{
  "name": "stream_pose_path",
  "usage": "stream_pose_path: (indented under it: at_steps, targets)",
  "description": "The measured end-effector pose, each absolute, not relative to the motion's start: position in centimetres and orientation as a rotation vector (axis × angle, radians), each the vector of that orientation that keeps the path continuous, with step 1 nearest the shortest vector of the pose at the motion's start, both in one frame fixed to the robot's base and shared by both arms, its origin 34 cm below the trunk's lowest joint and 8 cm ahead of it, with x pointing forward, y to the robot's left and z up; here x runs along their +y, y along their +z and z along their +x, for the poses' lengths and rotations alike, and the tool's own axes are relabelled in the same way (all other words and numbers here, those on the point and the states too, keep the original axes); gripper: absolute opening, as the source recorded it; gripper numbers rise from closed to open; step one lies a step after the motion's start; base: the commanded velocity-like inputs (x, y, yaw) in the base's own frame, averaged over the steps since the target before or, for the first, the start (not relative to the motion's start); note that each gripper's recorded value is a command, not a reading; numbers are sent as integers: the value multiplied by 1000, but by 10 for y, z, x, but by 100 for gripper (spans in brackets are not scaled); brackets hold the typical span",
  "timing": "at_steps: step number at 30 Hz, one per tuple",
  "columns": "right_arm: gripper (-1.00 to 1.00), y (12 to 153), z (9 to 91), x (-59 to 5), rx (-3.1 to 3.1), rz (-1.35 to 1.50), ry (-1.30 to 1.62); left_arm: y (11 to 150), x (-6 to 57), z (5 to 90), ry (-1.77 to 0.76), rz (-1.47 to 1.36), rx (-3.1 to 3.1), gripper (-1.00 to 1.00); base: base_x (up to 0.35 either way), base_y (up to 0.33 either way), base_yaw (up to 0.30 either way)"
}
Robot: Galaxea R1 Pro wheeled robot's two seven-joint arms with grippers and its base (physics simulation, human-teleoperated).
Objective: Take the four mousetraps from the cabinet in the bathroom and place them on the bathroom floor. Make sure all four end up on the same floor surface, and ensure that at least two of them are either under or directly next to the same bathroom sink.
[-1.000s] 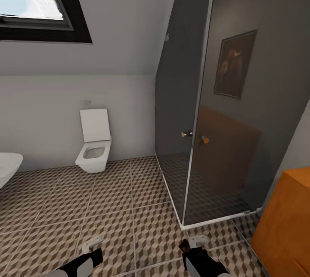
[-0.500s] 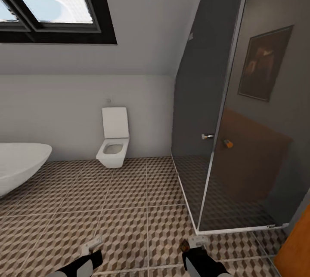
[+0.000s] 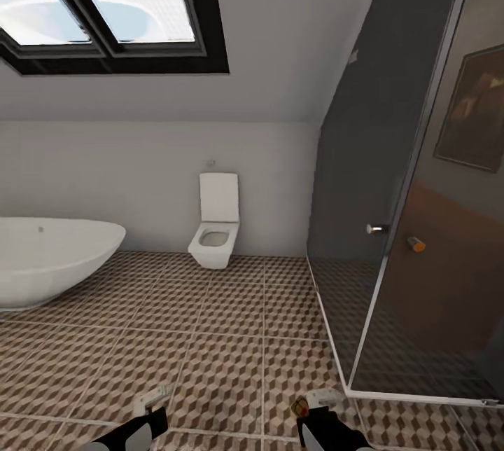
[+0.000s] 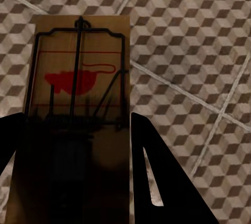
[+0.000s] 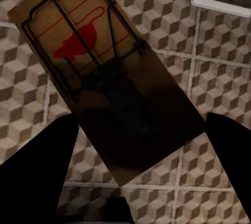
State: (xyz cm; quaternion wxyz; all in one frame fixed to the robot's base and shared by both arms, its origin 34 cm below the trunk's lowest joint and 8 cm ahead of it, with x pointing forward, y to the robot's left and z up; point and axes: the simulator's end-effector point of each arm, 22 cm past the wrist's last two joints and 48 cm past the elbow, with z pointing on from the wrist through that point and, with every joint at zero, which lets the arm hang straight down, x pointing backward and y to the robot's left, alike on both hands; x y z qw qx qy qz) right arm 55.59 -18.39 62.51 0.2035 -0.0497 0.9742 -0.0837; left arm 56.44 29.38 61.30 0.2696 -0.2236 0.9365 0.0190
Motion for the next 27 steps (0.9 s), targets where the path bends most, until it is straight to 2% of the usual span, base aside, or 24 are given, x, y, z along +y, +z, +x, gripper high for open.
stream_pose_path:
  at_steps: [21, 27]
  targets:
    - [-100, 624, 555, -184, 2721, -139, -233, 613, 287, 565, 39, -600, 2524, -100, 0, 0, 294]
    - [-100, 625, 555, -184, 2719, -140, -234, 614, 287, 565, 37, -598, 2523, -100, 166, 0, 73]
